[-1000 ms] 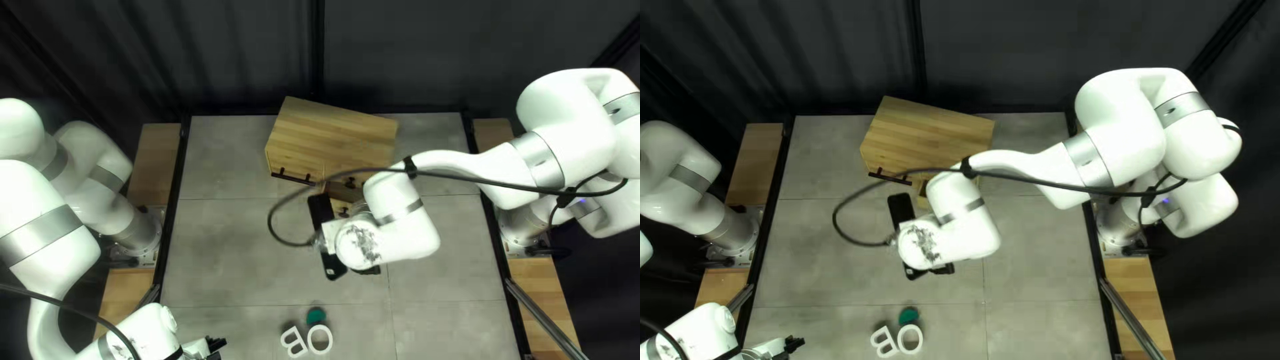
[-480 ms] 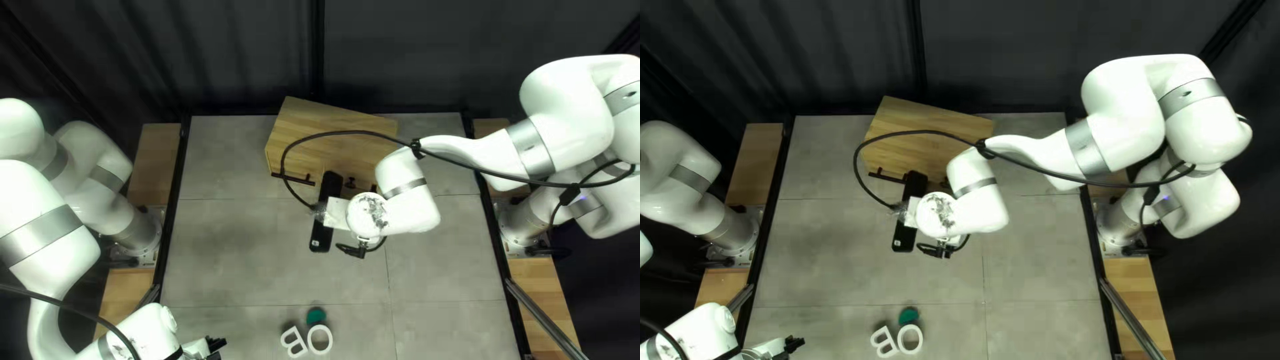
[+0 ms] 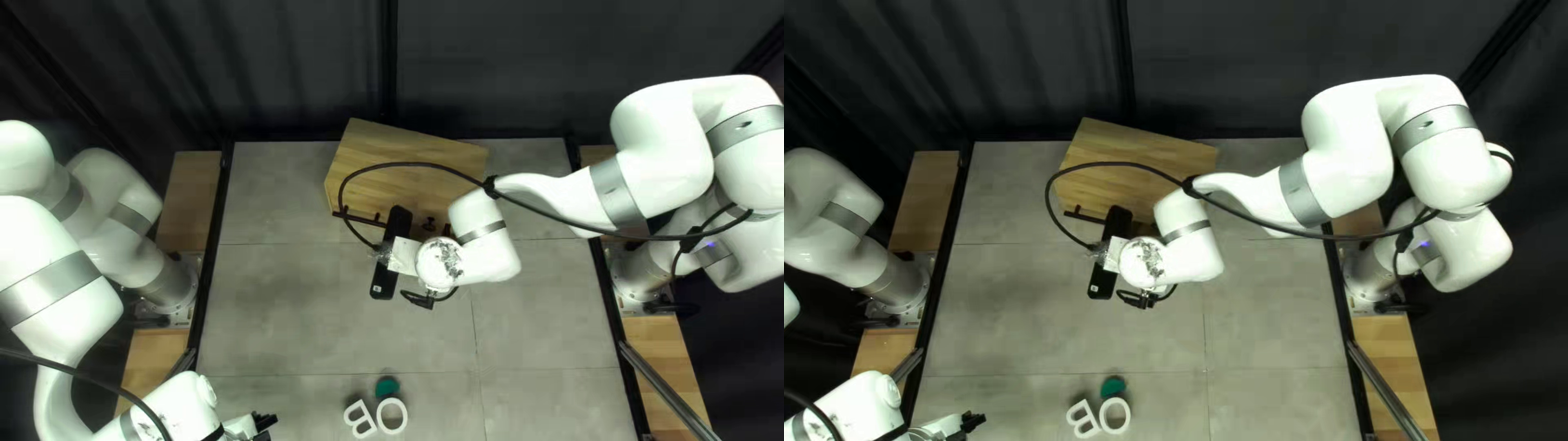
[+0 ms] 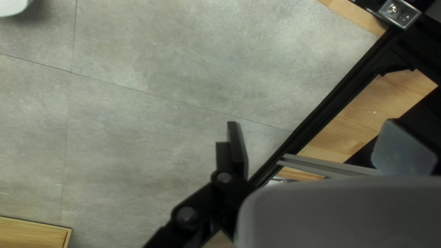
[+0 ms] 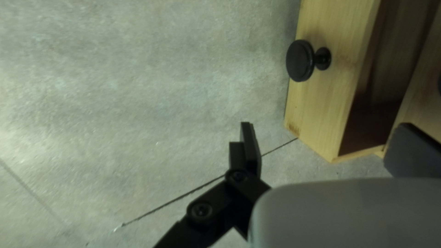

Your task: Open drawers and place objects into drawer and close

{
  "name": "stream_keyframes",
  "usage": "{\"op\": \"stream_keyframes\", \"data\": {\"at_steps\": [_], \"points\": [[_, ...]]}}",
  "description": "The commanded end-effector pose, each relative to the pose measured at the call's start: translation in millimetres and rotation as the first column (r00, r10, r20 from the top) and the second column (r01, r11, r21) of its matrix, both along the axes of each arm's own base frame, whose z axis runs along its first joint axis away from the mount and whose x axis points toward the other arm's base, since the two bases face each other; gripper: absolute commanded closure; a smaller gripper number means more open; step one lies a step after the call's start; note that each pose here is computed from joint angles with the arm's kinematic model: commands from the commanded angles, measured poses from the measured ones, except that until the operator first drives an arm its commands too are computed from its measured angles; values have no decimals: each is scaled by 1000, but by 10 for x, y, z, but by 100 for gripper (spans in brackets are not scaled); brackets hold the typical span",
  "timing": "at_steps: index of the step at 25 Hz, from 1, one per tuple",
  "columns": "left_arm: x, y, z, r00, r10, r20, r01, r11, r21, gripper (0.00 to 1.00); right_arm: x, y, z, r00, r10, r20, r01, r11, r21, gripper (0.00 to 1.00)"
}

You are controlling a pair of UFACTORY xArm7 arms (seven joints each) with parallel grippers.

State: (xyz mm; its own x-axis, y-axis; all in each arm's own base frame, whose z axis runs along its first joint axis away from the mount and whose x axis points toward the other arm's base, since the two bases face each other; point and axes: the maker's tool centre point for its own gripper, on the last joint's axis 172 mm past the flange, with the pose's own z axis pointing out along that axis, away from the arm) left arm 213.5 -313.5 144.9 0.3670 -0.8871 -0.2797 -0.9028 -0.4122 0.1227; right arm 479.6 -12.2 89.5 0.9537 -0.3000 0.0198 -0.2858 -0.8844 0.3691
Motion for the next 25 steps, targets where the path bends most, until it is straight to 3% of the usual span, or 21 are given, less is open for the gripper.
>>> {"op": "stream_keyframes", "data": {"at_steps": [1, 25], "points": [[0, 0, 0, 1000, 0, 0, 0, 1000, 0, 0, 19, 29, 10, 1000, -20, 8, 20, 1000, -5, 0], [0, 0, 0, 1000, 0, 0, 0, 1000, 0, 0, -9, 3, -199, 1000, 2, -6, -2, 1000, -17, 0]]}}
